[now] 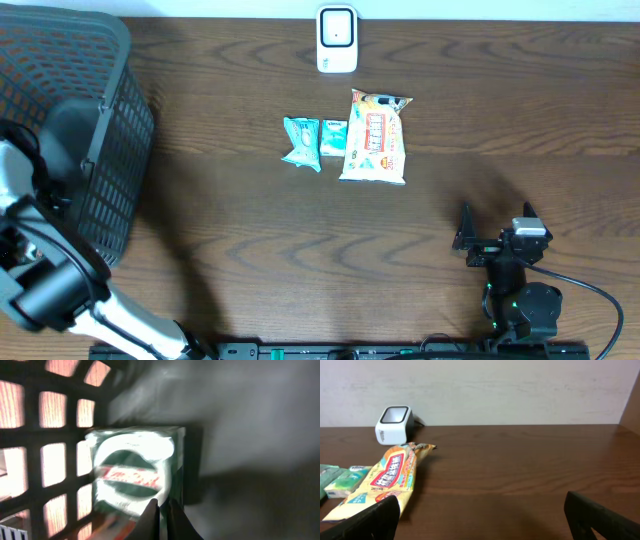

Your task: Scan the item barcode

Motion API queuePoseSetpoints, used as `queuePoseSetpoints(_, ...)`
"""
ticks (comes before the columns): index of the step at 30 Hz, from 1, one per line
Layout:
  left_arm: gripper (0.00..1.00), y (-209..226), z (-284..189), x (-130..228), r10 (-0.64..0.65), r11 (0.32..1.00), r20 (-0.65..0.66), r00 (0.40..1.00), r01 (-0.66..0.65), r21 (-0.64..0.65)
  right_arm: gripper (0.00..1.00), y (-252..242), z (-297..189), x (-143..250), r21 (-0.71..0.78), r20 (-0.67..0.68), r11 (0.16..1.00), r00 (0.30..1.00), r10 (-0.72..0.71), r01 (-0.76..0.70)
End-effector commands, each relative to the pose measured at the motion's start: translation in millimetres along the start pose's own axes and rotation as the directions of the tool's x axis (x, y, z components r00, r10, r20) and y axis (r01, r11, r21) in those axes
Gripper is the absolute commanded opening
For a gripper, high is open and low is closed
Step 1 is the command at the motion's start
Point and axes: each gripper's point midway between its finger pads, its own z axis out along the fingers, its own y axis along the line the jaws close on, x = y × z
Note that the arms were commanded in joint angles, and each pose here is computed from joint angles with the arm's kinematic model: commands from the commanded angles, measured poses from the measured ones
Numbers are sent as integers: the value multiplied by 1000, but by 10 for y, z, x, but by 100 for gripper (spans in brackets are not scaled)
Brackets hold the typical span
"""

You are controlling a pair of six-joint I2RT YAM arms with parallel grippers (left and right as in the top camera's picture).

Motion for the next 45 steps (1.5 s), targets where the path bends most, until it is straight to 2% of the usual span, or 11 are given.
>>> queuePoseSetpoints(1,17,18,-402,-77,-54,990,24,998,51,130,99,-20,-1,9,8,-2,1000,1000,-7,7)
queuePoseSetpoints(3,36,11,-593,-81,-71,978,25,997,65,199,99,-20,-1,9,8,-2,1000,1000,-7,7)
queuePoseSetpoints(6,72,6,-849,-42,-82,953,10,997,76,294,99,-20,-1,9,8,-2,1000,1000,-7,7)
queuePoseSetpoints(7,79,14,-929,-6,-81,944,-4,997,78,322,99,-20,-1,9,8,-2,1000,1000,-7,7)
queuePoseSetpoints(9,80,71,-1017,79,-71,939,-31,997,77,336,99,-20,-1,9,8,-2,1000,1000,-7,7)
queuePoseSetpoints(16,82,288,-912,351,-34,967,-113,993,62,248,99,-20,-1,9,8,-2,1000,1000,-7,7)
queuePoseSetpoints(21,84,380,-663,557,-127,973,-179,976,157,167,99,-20,-1,9,8,-2,1000,1000,-7,7)
queuePoseSetpoints(29,85,310,-330,668,-140,973,-180,974,169,160,99,-20,-1,9,8,-2,1000,1000,-7,7)
queuePoseSetpoints(45,85,327,-178,667,-150,976,-152,977,171,137,99,-20,-1,9,8,-2,1000,1000,-7,7)
